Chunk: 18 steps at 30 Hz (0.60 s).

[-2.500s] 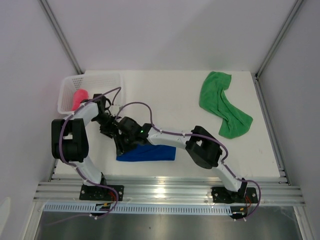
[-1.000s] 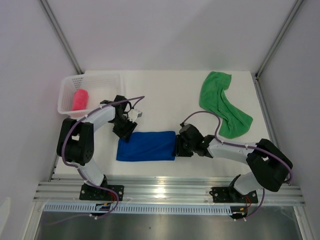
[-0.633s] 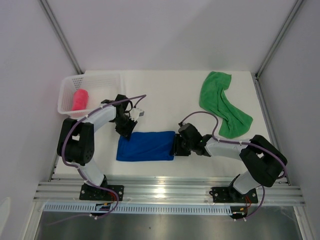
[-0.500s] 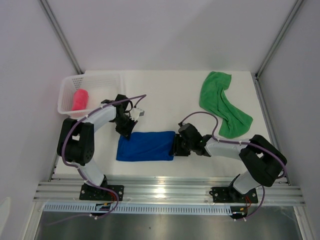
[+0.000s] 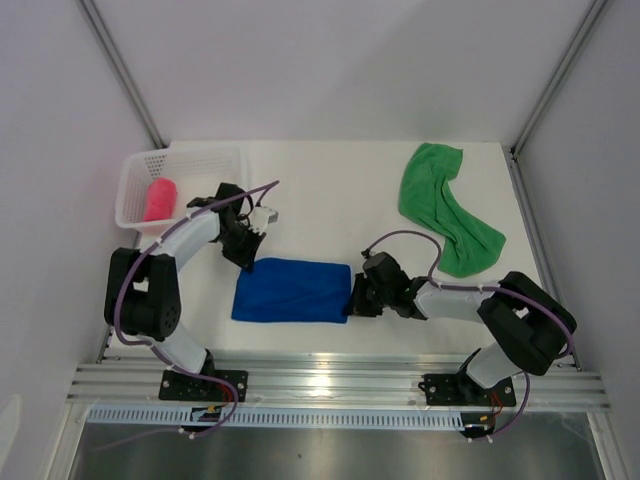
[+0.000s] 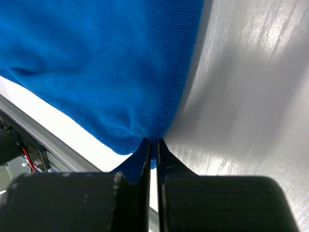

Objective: Roll the towels
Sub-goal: Fold the towel

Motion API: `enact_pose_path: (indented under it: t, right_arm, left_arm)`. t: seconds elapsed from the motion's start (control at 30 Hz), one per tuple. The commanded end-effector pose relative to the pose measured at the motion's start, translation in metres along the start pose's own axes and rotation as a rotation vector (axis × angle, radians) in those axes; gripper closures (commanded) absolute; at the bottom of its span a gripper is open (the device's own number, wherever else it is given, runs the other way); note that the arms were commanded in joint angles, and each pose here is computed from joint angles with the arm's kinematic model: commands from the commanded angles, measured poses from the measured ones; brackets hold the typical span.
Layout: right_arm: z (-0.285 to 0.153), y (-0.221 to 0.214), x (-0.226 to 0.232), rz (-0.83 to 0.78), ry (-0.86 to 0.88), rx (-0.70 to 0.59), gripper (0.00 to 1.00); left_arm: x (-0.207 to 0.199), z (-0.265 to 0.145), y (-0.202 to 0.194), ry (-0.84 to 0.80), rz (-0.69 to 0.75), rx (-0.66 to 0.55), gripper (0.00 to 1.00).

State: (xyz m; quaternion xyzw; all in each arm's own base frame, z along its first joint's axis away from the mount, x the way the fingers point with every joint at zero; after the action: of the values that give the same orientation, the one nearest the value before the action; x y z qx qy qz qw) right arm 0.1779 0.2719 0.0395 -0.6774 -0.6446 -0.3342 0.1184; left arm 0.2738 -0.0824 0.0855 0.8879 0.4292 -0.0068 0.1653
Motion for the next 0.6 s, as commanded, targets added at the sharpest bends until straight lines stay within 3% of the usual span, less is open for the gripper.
enact_pose_path:
  t: [0.0,0.3,0.4,0.47,0.53,0.57]
  right_arm:
    - [-0.006,-0.011,-0.018,0.002,-0.058,0.013,1.0]
    - [-0.005,-0.016,-0.009,-0.047,-0.041,0.03,1.0]
    - [-0.007,-0.016,-0.013,-0.048,-0.066,0.031,0.95]
    - [-0.009,-0.012,-0.01,-0.051,-0.059,0.022,0.91]
    - [-0.011,-0.01,-0.006,-0.064,-0.051,0.023,0.85]
    - [-0.011,-0.01,-0.005,-0.07,-0.05,0.024,0.83]
  left_arm:
    - [0.009,-0.017,0.001,0.029,-0.019,-0.054,0.99]
    - [0.028,-0.003,-0.016,0.104,-0.037,-0.001,0.99]
    - [0.031,0.009,-0.022,0.095,-0.049,0.041,0.99]
    - [0.034,0.013,-0.019,0.106,-0.049,0.033,0.93]
    - [0.037,0.011,-0.014,0.118,-0.043,0.016,0.76]
    - [0.039,0.009,-0.011,0.124,-0.04,0.007,0.72]
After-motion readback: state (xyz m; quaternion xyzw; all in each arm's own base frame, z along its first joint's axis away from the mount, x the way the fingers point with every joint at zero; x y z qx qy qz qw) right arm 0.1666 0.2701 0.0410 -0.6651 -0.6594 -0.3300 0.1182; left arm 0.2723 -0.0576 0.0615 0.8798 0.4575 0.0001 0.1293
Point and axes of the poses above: each gripper's point midway between its finger pads, its own z axis out along the fingers, its own x axis along the line the jaws close on, y = z × x, the point moved 3 cm from there along -z, back along the fingers, and after that the axes turned 4 degrees about z, right-handed, at the moved point
